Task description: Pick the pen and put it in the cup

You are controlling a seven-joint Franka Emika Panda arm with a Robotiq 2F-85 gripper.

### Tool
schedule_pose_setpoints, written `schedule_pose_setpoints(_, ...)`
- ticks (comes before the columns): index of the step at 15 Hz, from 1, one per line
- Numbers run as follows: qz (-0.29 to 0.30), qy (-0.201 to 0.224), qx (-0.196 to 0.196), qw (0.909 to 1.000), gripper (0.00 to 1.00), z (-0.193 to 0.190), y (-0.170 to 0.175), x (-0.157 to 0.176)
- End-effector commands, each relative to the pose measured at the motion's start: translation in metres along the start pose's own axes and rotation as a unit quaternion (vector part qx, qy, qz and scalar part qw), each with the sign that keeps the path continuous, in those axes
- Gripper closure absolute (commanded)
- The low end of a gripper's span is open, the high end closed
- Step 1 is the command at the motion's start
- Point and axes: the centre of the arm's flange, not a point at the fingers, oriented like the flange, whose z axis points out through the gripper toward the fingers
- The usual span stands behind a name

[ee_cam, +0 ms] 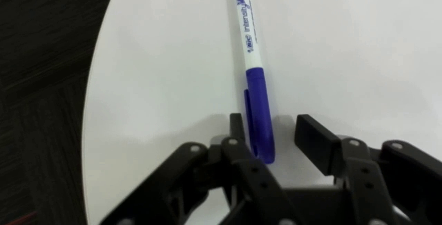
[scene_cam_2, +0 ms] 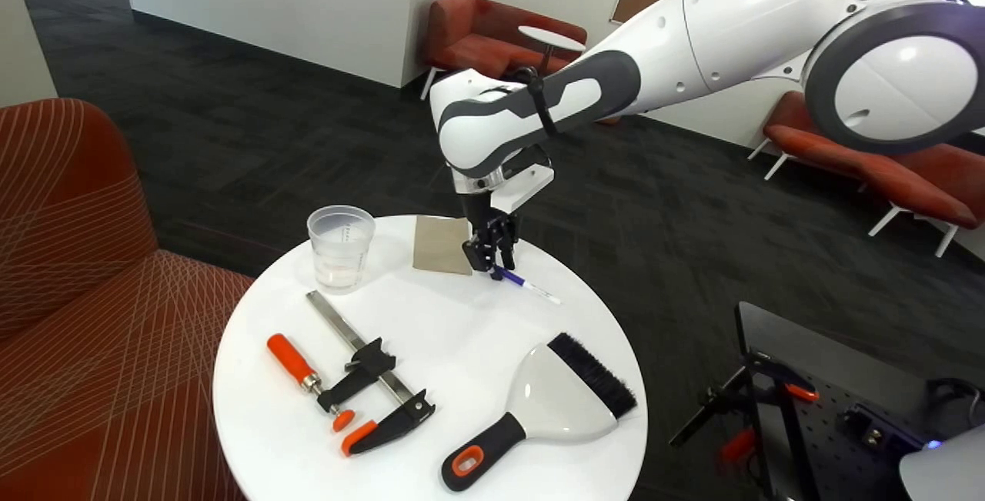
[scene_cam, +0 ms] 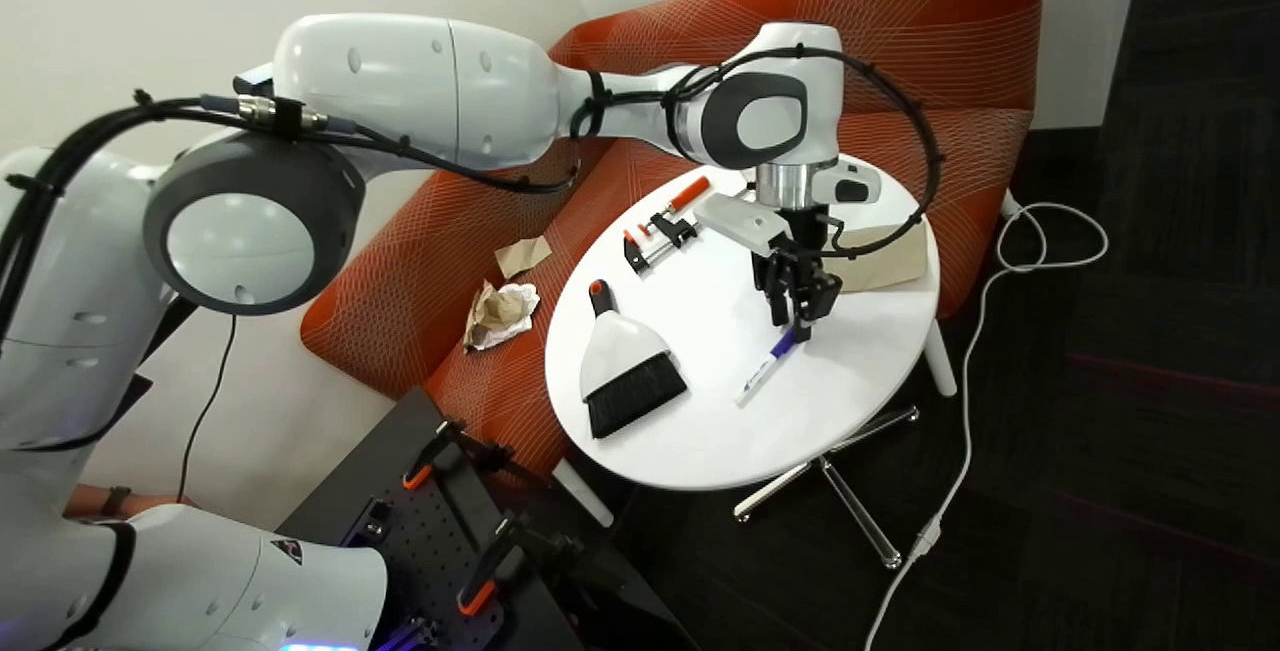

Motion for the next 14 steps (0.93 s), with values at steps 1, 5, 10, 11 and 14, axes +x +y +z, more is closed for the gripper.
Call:
schedule_pose_setpoints(1,0.002,-0.01,0.012,0.9999,0.86,-0.002,0.004,0.01)
schedule_pose_setpoints(5,0.001,-0.014,0.01,0.9999,0.97,-0.004,0.004,0.01)
schedule_pose_setpoints(10,0.008,0.018,0.021,0.9996,0.96,-0.033,-0.002,-0.025)
schedule_pose_setpoints(11,0.008,0.033,0.027,0.9991,0.96,-0.043,-0.003,-0.031)
schedule_pose_setpoints(14,0.018,0.089,0.056,0.9943,0.96,-0.083,-0.004,-0.046)
